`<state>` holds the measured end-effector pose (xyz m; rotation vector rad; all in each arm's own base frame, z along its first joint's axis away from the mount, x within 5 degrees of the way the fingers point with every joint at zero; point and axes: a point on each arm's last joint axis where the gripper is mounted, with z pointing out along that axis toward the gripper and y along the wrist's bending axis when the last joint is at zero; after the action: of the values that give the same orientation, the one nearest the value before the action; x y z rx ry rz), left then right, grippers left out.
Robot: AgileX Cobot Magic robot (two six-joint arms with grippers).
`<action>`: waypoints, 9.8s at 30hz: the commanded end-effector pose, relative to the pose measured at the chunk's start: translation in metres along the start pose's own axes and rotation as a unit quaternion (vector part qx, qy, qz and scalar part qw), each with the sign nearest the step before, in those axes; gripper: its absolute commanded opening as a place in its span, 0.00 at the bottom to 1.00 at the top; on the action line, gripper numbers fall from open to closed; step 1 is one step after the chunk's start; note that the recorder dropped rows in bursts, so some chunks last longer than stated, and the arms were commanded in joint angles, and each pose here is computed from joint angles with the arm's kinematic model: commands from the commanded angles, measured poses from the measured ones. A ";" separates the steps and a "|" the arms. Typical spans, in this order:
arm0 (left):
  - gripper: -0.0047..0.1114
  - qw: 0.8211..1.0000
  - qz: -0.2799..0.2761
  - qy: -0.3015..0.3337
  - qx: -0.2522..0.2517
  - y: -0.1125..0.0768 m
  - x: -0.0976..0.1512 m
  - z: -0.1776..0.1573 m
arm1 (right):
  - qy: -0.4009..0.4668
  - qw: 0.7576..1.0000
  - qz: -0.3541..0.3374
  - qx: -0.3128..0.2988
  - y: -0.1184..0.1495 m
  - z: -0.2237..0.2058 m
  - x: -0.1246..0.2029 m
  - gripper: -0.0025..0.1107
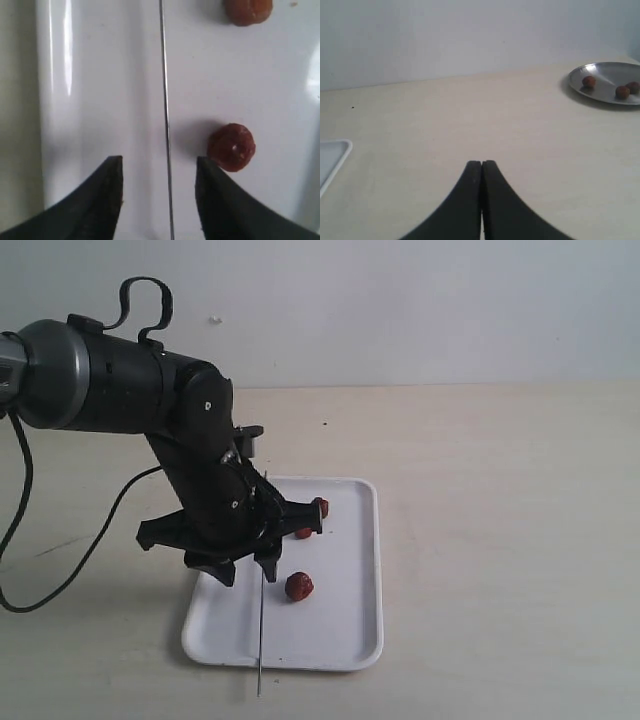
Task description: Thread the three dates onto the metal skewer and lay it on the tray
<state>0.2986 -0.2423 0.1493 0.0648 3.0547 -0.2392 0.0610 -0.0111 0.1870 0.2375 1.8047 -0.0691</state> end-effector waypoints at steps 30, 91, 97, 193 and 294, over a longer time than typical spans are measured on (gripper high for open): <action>0.42 0.999 0.030 -0.015 -0.041 -0.001 0.002 0.001 | -0.011 1.000 0.000 -0.001 0.000 0.000 -0.001 0.02; 0.07 0.998 0.031 -0.005 -0.051 -0.020 0.018 0.030 | -0.011 1.000 0.000 -0.001 0.000 0.000 -0.001 0.02; 0.04 0.998 0.035 -0.006 -0.055 -0.019 0.017 0.029 | -0.011 1.000 0.000 -0.001 0.000 0.000 -0.001 0.02; 0.04 0.858 0.510 -0.065 0.006 0.130 0.028 -0.110 | -0.356 0.913 0.175 -0.092 0.010 -0.021 -0.135 0.02; 0.04 0.852 0.519 0.014 -0.065 0.165 0.012 -0.073 | 0.519 0.756 -0.285 -0.280 0.278 0.229 -0.011 0.47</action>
<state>0.2890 -0.0679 0.1954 1.6317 2.5471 0.0619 0.3342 0.2192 0.1675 -0.9169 2.8344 0.2640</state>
